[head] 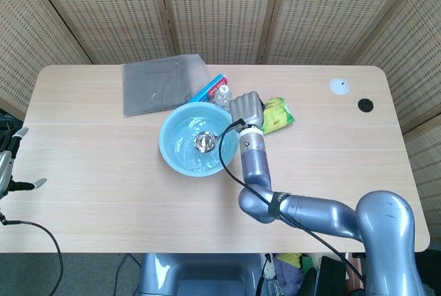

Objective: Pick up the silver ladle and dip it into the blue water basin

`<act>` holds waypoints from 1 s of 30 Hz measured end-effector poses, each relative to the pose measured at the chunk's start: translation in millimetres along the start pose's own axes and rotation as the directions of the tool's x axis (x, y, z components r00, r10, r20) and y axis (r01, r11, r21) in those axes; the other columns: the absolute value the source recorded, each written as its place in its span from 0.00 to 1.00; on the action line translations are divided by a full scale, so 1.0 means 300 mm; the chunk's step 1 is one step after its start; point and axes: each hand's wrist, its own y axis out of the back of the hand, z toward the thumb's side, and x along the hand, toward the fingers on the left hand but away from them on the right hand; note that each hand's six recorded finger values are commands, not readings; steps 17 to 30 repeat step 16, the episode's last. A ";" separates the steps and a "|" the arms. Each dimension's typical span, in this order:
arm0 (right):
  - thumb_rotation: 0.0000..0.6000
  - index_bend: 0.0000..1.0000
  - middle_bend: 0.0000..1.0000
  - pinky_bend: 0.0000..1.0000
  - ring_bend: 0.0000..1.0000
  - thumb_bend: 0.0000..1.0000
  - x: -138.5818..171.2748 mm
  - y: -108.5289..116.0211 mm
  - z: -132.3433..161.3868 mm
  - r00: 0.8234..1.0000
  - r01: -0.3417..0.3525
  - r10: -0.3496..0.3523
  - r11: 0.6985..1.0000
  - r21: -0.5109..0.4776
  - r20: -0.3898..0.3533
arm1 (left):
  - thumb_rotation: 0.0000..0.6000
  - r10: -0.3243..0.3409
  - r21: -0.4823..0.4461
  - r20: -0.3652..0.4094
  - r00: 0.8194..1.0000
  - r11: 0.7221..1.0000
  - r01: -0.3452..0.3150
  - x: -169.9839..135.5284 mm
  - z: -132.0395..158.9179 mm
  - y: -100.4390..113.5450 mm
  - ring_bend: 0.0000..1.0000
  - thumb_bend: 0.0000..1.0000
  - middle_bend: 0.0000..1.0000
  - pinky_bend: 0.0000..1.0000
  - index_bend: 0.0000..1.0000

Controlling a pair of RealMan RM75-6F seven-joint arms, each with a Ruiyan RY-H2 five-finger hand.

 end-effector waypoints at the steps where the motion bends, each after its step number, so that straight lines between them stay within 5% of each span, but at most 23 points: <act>1: 1.00 0.83 0.89 1.00 0.91 0.81 0.001 0.006 -0.001 1.000 -0.006 0.006 1.000 -0.004 0.003 | 1.00 0.000 -0.001 0.000 1.000 1.000 0.000 0.000 0.000 0.001 0.00 0.00 0.00 0.00 0.00; 14: 1.00 0.83 0.89 1.00 0.91 0.81 0.023 0.106 0.003 0.999 -0.039 0.040 0.998 -0.045 0.016 | 1.00 -0.006 -0.004 -0.005 1.000 1.000 0.006 0.008 -0.007 0.000 0.00 0.00 0.00 0.00 0.00; 30: 1.00 0.83 0.89 1.00 0.91 0.81 0.025 0.108 0.004 0.999 -0.043 0.044 0.998 -0.044 0.018 | 1.00 -0.006 -0.004 -0.006 1.000 1.000 0.006 0.009 -0.007 0.000 0.00 0.00 0.00 0.00 0.00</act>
